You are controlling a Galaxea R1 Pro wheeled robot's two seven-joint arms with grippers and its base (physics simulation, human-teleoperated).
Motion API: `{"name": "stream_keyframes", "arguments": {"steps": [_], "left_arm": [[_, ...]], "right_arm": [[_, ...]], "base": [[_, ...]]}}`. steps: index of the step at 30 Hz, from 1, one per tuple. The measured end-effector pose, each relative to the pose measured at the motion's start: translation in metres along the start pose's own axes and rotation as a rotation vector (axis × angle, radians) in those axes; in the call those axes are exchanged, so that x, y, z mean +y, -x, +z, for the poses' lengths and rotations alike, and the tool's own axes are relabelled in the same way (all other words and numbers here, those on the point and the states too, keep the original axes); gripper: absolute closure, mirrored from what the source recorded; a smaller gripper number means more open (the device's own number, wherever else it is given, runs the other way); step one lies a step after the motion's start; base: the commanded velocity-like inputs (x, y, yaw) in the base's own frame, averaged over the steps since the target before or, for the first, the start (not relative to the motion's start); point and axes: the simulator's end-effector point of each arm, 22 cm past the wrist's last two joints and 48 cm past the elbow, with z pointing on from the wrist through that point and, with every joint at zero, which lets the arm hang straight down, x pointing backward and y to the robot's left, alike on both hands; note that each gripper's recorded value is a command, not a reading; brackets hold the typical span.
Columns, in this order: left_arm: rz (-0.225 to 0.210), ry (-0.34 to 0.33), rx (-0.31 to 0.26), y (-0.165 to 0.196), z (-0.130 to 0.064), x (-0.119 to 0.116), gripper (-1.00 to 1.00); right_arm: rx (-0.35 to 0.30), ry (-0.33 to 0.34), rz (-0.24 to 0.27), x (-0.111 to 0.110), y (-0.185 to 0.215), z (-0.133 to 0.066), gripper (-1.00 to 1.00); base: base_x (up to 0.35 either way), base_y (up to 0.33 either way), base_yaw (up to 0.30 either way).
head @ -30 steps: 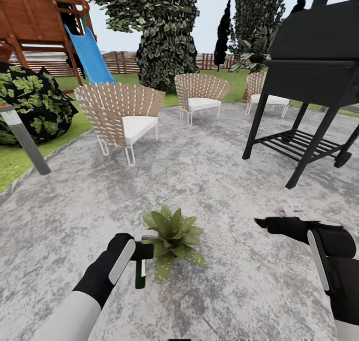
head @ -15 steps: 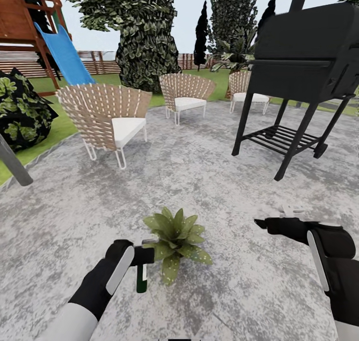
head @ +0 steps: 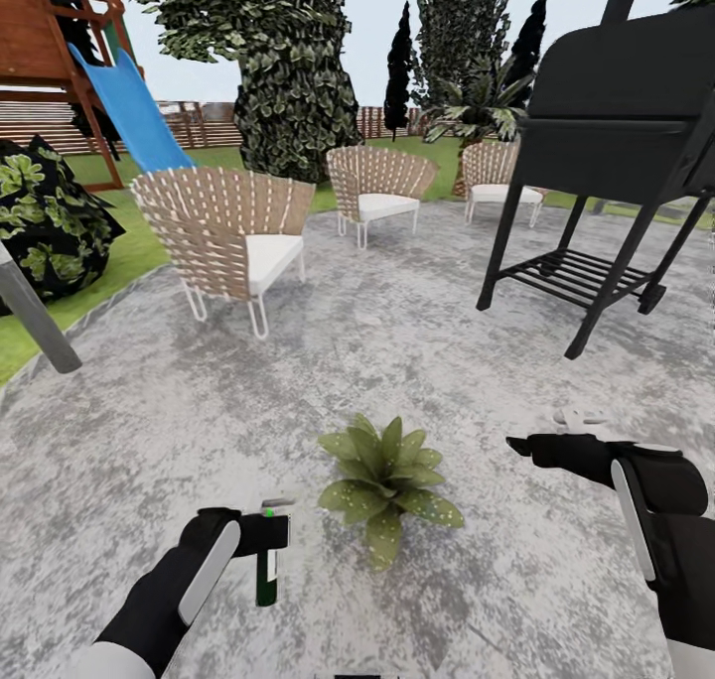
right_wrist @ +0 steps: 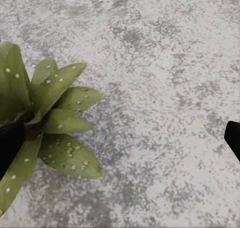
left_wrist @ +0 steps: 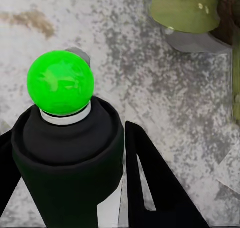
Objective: Pick up the pesticide atomizer in the garden and spray insectifuge to fully cover both potted plants in the garden.
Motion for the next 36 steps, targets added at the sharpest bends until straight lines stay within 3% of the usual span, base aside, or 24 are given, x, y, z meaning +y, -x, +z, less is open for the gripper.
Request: {"name": "stream_keyframes", "arguments": {"steps": [4, 5, 7, 10, 14, 18, 21, 24, 27, 28, 32, 36], "left_arm": [[0.0, -0.004, 0.018, -0.008, 0.005, -0.003, 1.0], [0.034, -0.067, 0.044, -0.019, 0.009, -0.029, 1.0], [0.052, -0.08, 0.055, -0.022, 0.011, -0.037, 1.0], [0.054, -0.065, 0.102, -0.036, 0.018, -0.033, 1.0], [0.051, -0.061, 0.105, -0.037, 0.018, -0.033, 1.0], [0.068, -0.076, 0.158, -0.019, 0.012, -0.05, 1.0], [0.055, -0.095, 0.26, -0.033, 0.027, -0.078, 1.0], [0.058, -0.098, 0.302, -0.04, 0.032, -0.093, 1.0], [0.072, -0.063, 0.312, -0.042, 0.035, -0.098, 1.0], [0.088, -0.031, 0.298, -0.037, 0.034, -0.103, 1.0], [0.156, -0.012, 0.269, -0.029, 0.03, -0.114, 1.0], [0.167, 0.006, 0.251, -0.022, 0.028, -0.115, 1.0]], "right_arm": [[0.0, -0.001, 0.0, 0.0, 0.0, 0.0, -1.0], [0.001, -0.002, 0.001, -0.001, -0.001, -0.001, -1.0], [0.001, -0.002, 0.001, -0.001, -0.001, -0.001, -1.0], [0.002, -0.003, 0.001, -0.001, -0.001, 0.0, -1.0], [0.001, -0.002, 0.002, -0.001, 0.0, 0.0, -1.0], [-0.001, -0.003, 0.002, -0.001, 0.001, 0.0, -1.0], [-0.002, -0.003, 0.001, -0.002, 0.001, -0.001, -1.0], [-0.002, -0.004, 0.001, -0.002, 0.001, -0.001, -1.0], [-0.003, -0.003, 0.001, -0.002, 0.002, -0.001, -1.0], [-0.003, -0.003, 0.002, -0.002, 0.002, -0.001, -1.0], [-0.002, -0.002, 0.002, -0.001, 0.001, 0.0, -1.0], [-0.002, -0.002, 0.002, -0.001, 0.001, 0.0, -1.0]], "base": [[0.23, 0.226, -0.259], [0.321, 0.054, -0.276], [0.333, 0.018, -0.277], [0.15, 0.004, -0.278], [0.015, 0.0, -0.188], [0.001, 0.0, -0.015], [0.0, 0.0, -0.003], [0.0, 0.0, 0.0], [0.0, 0.0, 0.0], [0.0, 0.0, 0.0], [0.0, 0.0, 0.0], [0.0, 0.0, 0.0]]}}
